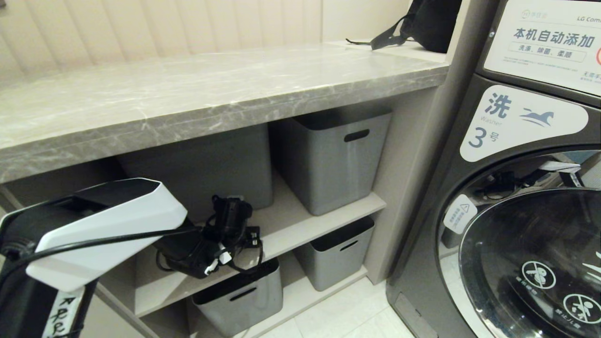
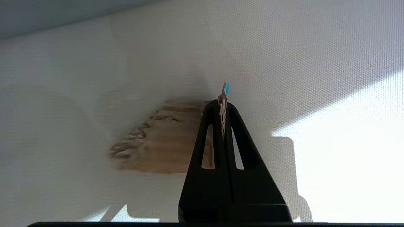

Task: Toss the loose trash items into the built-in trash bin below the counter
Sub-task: Pick up the garbage, then put the garbage in the trash can

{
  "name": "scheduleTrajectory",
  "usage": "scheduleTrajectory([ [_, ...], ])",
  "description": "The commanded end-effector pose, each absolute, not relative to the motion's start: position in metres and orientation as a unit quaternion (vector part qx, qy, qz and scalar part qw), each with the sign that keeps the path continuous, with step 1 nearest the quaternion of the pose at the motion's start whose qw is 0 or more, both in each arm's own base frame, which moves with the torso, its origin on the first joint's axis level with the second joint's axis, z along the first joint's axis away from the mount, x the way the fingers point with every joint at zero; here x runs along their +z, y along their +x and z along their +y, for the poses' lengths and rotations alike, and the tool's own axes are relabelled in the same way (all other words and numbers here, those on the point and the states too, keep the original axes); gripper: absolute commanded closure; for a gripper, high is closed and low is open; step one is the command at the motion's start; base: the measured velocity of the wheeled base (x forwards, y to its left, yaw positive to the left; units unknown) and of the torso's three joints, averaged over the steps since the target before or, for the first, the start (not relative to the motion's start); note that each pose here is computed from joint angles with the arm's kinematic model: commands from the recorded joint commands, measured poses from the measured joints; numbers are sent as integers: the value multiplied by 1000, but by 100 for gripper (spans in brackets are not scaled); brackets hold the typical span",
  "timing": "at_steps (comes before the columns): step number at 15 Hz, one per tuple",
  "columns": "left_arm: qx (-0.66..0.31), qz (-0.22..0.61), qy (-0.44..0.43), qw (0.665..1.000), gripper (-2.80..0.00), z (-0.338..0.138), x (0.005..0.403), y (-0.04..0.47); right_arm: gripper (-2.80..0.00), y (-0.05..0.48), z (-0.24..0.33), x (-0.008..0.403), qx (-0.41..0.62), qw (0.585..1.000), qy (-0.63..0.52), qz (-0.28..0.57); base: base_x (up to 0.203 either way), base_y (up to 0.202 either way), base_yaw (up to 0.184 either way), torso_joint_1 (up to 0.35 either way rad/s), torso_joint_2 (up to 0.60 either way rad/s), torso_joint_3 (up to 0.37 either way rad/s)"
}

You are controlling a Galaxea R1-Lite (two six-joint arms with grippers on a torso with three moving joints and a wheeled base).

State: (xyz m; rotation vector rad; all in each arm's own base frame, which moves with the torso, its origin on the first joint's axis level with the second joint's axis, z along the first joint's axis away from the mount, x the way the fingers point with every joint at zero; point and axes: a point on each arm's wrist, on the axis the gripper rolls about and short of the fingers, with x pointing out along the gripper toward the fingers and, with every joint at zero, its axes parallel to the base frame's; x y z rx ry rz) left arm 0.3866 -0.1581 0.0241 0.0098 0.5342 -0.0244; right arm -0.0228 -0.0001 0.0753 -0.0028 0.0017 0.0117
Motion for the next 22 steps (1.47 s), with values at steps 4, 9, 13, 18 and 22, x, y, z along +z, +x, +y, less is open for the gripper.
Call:
scheduleTrajectory([
  [4, -14, 264, 3, 964, 0, -148, 47, 361, 0, -23, 0, 75, 6, 1000, -2, 0, 0, 0, 0, 0, 0, 0],
  [9, -57, 297, 4, 953, 0, -127, 66, 300, 0, -23, 0, 75, 6, 1000, -2, 0, 0, 0, 0, 0, 0, 0],
  [13, -147, 300, 19, 942, 0, -104, 90, 234, 0, -23, 0, 75, 6, 1000, -2, 0, 0, 0, 0, 0, 0, 0],
  [18, -240, 222, 44, 944, 0, -74, 122, 160, 0, -23, 0, 75, 6, 1000, -2, 0, 0, 0, 0, 0, 0, 0],
  [22, -216, 119, 23, 969, 0, -38, 145, 107, 0, -23, 0, 75, 6, 1000, -2, 0, 0, 0, 0, 0, 0, 0],
])
